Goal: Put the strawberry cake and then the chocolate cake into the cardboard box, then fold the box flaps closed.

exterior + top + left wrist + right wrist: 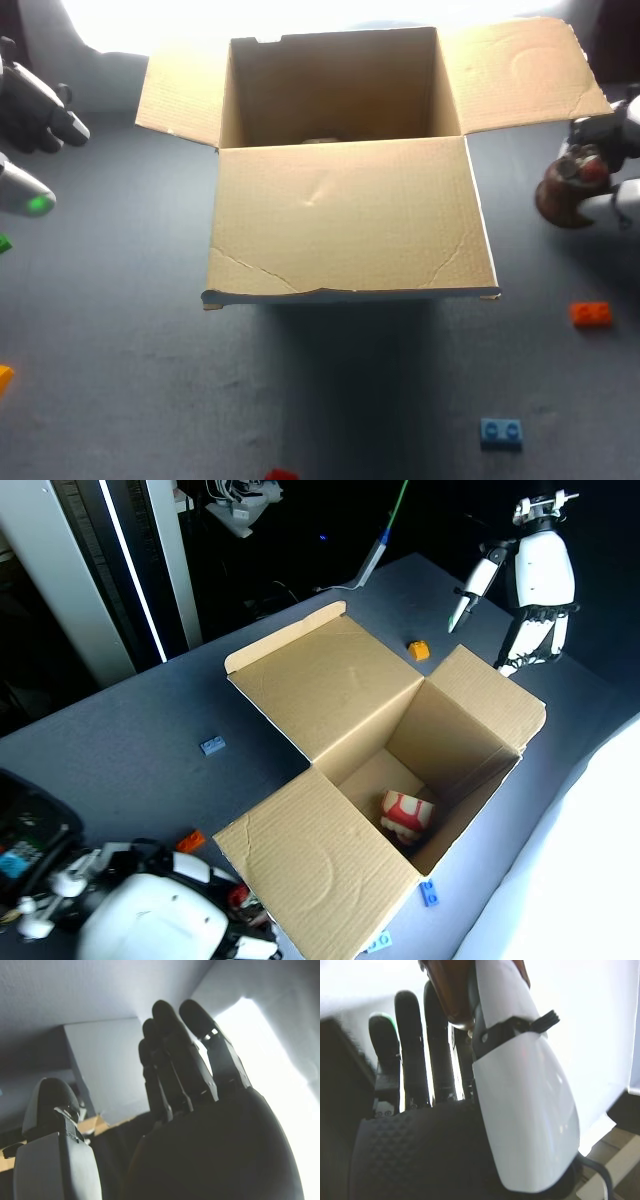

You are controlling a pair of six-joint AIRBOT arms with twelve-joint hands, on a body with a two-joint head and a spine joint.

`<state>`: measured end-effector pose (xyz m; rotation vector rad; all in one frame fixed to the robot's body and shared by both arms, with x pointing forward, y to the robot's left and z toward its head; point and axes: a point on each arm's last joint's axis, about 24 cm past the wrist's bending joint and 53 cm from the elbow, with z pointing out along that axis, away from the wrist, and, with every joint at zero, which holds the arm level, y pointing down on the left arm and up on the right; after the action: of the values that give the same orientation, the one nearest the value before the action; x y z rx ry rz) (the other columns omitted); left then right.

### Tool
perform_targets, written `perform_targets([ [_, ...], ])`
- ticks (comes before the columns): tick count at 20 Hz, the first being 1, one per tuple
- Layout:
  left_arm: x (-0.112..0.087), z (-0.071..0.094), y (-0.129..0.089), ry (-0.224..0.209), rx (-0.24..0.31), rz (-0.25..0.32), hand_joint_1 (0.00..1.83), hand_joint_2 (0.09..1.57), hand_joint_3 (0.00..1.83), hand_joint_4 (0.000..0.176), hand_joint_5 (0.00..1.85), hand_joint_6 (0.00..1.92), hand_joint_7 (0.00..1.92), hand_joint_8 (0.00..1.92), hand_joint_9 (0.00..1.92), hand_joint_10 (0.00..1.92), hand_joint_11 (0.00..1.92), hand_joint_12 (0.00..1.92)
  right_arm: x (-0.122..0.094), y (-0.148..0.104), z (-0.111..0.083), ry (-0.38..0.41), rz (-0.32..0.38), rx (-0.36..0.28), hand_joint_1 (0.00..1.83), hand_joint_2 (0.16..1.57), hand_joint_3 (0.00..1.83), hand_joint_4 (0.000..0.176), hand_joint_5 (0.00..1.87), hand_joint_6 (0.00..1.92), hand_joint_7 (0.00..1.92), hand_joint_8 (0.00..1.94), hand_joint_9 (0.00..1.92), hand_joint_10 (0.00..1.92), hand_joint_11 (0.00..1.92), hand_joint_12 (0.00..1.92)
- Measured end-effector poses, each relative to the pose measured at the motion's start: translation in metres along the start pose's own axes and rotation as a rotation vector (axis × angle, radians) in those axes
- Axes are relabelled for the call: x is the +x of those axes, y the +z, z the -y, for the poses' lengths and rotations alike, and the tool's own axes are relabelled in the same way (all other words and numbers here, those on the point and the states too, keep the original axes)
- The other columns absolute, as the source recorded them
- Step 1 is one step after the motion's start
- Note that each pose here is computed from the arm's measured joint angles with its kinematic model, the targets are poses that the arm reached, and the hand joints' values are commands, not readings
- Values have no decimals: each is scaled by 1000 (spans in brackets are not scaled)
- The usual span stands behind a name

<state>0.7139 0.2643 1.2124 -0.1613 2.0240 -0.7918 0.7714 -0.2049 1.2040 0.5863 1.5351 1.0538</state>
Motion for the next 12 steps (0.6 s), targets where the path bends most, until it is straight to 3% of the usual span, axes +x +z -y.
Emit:
perform_targets([
  [1,4,1,0,4,1,-17,641,1052,4,15,570,1,703,1,764,10,218,1289,-10,-5,0,-4,14,2,1166,1214,1,1,837,1284,751,1293,532,1287,194,1772],
  [3,8,-1,-2,-8,-9,-29,642,1055,5,14,568,0,700,0,759,8,213,1287,-23,-14,-5,-1,29,-2,1164,1215,1,9,835,1267,749,1315,535,1285,198,1773],
  [6,9,-1,-3,-9,-27,-34,657,1052,2,9,575,3,703,1,762,8,212,1287,-39,-27,-19,7,53,-25,1171,1207,0,2,855,1244,761,1289,536,1278,168,1801],
  [8,6,3,-4,-57,-19,-22,653,1057,4,6,566,0,698,0,761,8,212,1288,-50,-36,-31,17,72,-45,1164,1211,1,20,832,1254,767,1309,536,1274,184,1792],
  [12,18,0,-4,-158,-44,-65,642,1058,4,9,555,0,695,2,770,11,219,1292,-67,-47,-57,41,90,-84,1171,1202,0,24,845,1208,791,1323,528,1333,197,1790],
])
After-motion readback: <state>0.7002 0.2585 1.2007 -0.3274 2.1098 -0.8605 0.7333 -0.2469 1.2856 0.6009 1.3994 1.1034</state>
